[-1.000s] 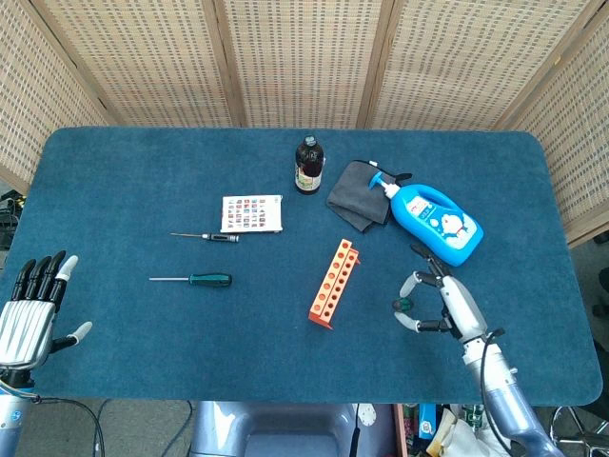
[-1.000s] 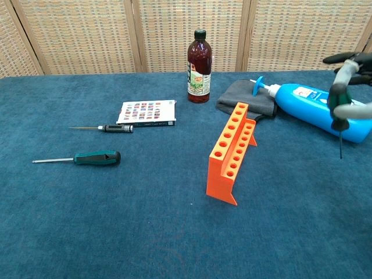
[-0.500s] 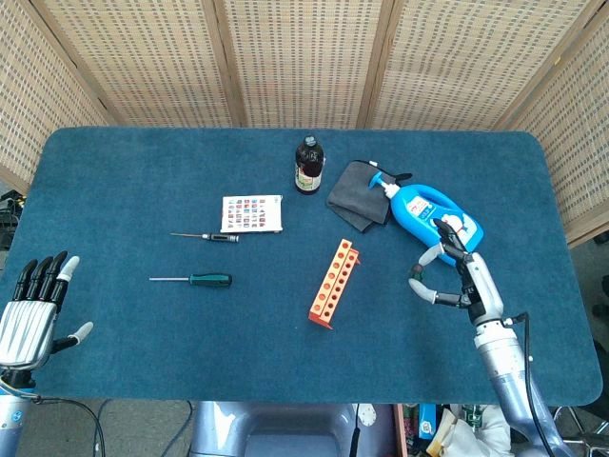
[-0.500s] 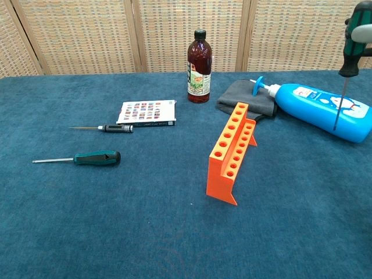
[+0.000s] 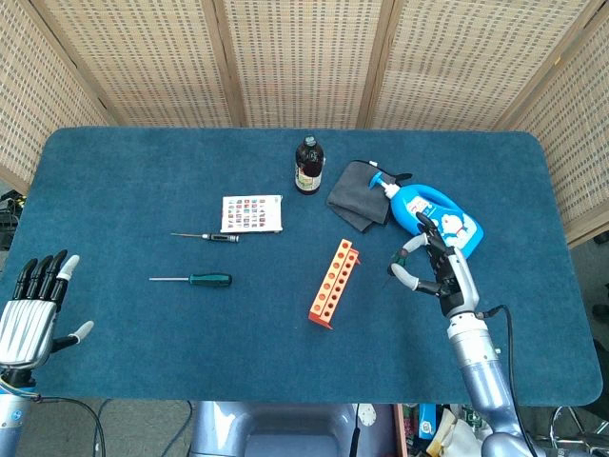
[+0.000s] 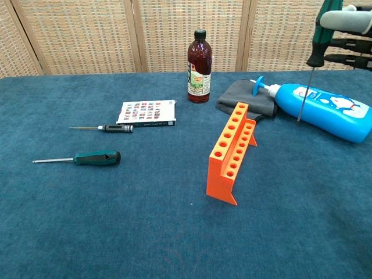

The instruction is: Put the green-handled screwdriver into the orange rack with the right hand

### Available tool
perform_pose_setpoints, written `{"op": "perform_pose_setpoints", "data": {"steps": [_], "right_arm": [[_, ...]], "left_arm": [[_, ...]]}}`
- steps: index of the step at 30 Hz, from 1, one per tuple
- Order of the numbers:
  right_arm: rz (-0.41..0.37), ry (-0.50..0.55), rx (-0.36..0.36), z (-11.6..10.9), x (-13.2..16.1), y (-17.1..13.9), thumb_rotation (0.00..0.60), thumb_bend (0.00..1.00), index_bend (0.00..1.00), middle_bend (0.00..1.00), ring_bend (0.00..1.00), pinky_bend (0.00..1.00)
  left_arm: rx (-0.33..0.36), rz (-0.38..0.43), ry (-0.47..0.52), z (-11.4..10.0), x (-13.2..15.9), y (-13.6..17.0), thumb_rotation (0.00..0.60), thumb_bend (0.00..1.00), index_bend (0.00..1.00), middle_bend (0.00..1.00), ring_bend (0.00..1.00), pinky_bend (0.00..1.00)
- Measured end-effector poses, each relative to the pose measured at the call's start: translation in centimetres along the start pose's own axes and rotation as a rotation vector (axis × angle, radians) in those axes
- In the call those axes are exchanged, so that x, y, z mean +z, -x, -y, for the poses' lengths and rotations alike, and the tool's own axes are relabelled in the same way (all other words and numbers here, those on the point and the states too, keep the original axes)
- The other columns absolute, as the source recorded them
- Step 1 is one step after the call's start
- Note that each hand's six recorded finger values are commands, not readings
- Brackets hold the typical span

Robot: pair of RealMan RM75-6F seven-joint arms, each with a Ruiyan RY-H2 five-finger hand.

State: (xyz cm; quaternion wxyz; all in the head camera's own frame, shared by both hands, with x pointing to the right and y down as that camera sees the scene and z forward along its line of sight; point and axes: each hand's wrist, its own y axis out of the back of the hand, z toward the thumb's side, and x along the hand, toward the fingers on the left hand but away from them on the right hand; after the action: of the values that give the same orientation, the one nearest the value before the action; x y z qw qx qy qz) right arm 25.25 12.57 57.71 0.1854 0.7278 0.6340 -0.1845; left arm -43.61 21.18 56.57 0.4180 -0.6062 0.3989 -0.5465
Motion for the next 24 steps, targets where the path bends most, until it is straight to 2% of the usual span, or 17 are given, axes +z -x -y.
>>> {"op": "perform_pose_setpoints", "data": {"steps": [12,19,24], "right_arm": [[-0.022,0.098,0.036,3.0,-0.1,1.8,0.600,0.22,0.63,0.05,0.00,0.00],[-0.031,0.197,0.056,3.9,0.3,2.9,0.600,0.22,0.63,0.05,0.00,0.00],[-0.030,0.230,0.063,4.4,0.2,3.4,0.600,0.22,0.63,0.05,0.00,0.00]], "left_arm": [[-0.006,-0.009,0.009,0.1,-0.4,-0.1,0.600,0.00,0.00,0.00,0.00,0.00],[-0.022,-0.016,0.008,0.5,-0.5,-0.4,0.600,0.00,0.00,0.00,0.00,0.00],[-0.023,-0.017,0.008,0.6,-0.6,-0.5,0.600,0.00,0.00,0.00,0.00,0.00]]}}
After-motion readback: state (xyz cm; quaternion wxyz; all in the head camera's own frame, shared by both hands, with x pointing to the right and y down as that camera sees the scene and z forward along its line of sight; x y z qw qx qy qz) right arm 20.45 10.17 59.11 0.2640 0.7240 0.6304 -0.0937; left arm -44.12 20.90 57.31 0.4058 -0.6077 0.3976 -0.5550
